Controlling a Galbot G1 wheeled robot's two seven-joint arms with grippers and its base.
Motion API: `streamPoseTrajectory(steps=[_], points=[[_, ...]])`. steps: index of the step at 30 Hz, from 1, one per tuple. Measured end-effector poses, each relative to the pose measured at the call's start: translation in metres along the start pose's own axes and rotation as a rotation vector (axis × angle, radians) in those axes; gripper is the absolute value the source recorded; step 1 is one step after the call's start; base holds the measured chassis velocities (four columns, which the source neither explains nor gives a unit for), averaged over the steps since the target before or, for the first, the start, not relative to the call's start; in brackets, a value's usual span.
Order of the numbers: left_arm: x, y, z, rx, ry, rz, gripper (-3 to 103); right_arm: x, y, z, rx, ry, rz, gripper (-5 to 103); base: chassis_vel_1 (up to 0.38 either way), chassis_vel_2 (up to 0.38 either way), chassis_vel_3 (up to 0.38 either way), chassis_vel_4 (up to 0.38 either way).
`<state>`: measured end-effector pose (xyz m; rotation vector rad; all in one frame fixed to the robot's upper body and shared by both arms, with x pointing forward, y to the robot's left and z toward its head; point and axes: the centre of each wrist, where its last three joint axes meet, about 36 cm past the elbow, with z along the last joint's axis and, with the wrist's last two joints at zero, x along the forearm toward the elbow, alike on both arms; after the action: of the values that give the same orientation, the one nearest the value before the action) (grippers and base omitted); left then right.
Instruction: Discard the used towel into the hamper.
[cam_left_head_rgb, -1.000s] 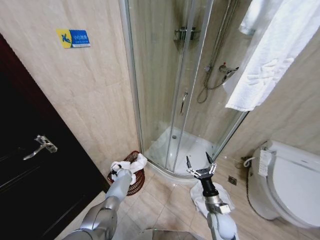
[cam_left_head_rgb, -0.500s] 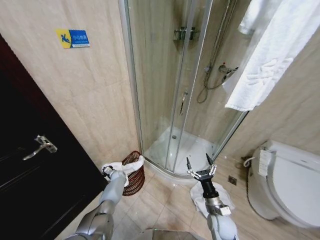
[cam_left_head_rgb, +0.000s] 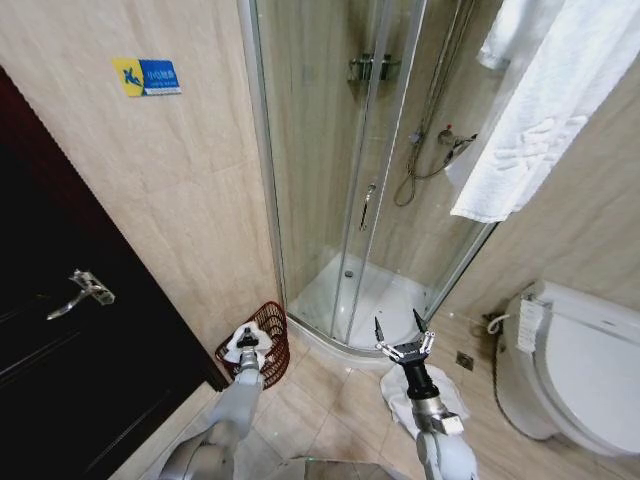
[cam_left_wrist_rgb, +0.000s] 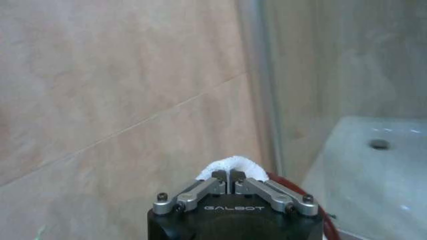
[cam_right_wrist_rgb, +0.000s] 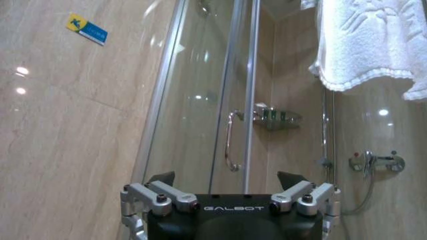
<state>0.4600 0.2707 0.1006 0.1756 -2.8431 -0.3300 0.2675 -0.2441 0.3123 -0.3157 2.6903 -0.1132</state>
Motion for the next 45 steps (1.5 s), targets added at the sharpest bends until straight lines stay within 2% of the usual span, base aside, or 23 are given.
streamPoseTrajectory(steps=[5, 10, 13, 14, 16, 17, 20, 22, 24, 25, 27, 28, 31, 32, 35, 36, 38, 39, 42, 44, 45], points=[[-0.019, 0.008, -0.016, -0.053, 0.035, 0.063, 2, 0.003, 0.001, 0.002, 0.001, 0.003, 0.000, 100, 0.000, 0.000, 0.000, 0.000], [-0.030, 0.010, -0.027, -0.069, 0.088, 0.079, 2, 0.004, 0.001, 0.002, 0.001, 0.007, 0.002, 100, 0.000, 0.000, 0.000, 0.000], [-0.040, 0.008, -0.035, -0.078, 0.173, 0.087, 2, 0.005, 0.001, 0.003, 0.002, 0.010, 0.002, 100, 0.000, 0.000, 0.000, 0.000], [-0.040, 0.008, -0.035, -0.078, 0.173, 0.087, 2, 0.005, 0.001, 0.003, 0.002, 0.010, 0.002, 100, 0.000, 0.000, 0.000, 0.000], [-0.046, 0.003, -0.041, -0.078, 0.250, 0.089, 2, 0.005, 0.000, 0.003, 0.003, 0.012, 0.002, 100, 0.000, 0.000, 0.000, 0.000], [-0.046, 0.003, -0.041, -0.078, 0.250, 0.089, 2, 0.005, 0.000, 0.003, 0.003, 0.012, 0.002, 100, 0.000, 0.000, 0.000, 0.000], [-0.048, -0.003, -0.042, -0.050, 0.344, 0.080, -1, 0.007, 0.000, 0.003, 0.004, 0.017, 0.004, 100, 0.000, 0.000, 0.000, 0.000], [-0.048, -0.004, -0.043, -0.038, 0.361, 0.080, 2, 0.008, -0.001, 0.003, 0.005, 0.019, 0.005, 100, 0.000, 0.000, 0.000, 0.000], [-0.048, -0.006, -0.043, -0.030, 0.374, 0.081, 12, 0.009, -0.001, 0.003, 0.005, 0.023, 0.006, 100, 0.000, 0.000, 0.000, 0.000], [-0.048, -0.006, -0.043, -0.030, 0.374, 0.081, 12, 0.009, -0.001, 0.003, 0.005, 0.023, 0.006, 100, 0.000, 0.000, 0.000, 0.000], [-0.046, -0.007, -0.041, -0.031, 0.384, 0.083, 23, 0.010, -0.001, 0.003, 0.004, 0.026, 0.006, 100, 0.000, 0.000, 0.000, 0.000], [-0.046, -0.007, -0.041, -0.031, 0.384, 0.083, 23, 0.010, -0.001, 0.003, 0.004, 0.026, 0.006, 100, 0.000, 0.000, 0.000, 0.000], [-0.042, -0.004, -0.035, -0.053, 0.396, 0.088, 39, 0.010, 0.000, 0.004, 0.003, 0.027, 0.006, 100, 0.000, 0.000, 0.000, 0.000], [-0.042, -0.004, -0.035, -0.053, 0.396, 0.088, 39, 0.010, 0.000, 0.004, 0.003, 0.027, 0.006, 100, 0.000, 0.000, 0.000, 0.000], [-0.040, -0.001, -0.033, -0.065, 0.414, 0.068, 56, 0.014, 0.000, 0.004, 0.002, 0.034, 0.005, 100, 0.000, 0.000, 0.000, 0.000], [-0.040, -0.001, -0.033, -0.065, 0.414, 0.068, 56, 0.014, 0.000, 0.004, 0.002, 0.034, 0.005, 100, 0.000, 0.000, 0.000, 0.000], [-0.039, -0.002, -0.033, -0.060, 0.409, 0.070, 66, 0.016, 0.001, 0.004, 0.002, 0.037, 0.004, 100, 0.000, 0.000, 0.000, 0.000], [-0.038, -0.004, -0.032, -0.057, 0.404, 0.076, 66, 0.017, 0.001, 0.003, 0.001, 0.039, 0.004, 100, 0.000, 0.000, 0.000, 0.000], [-0.033, -0.006, -0.027, -0.049, 0.386, 0.088, 77, 0.018, 0.002, 0.002, 0.001, 0.039, 0.004, 100, 0.000, 0.000, 0.000, 0.000], [-0.022, -0.009, -0.020, -0.073, 0.367, 0.104, 88, 0.018, 0.001, 0.000, 0.003, 0.036, 0.003, 100, 0.000, 0.000, 0.000, 0.000], [-0.022, -0.009, -0.020, -0.073, 0.367, 0.104, 88, 0.018, 0.001, 0.000, 0.003, 0.036, 0.003, 100, 0.000, 0.000, 0.000, 0.000]])
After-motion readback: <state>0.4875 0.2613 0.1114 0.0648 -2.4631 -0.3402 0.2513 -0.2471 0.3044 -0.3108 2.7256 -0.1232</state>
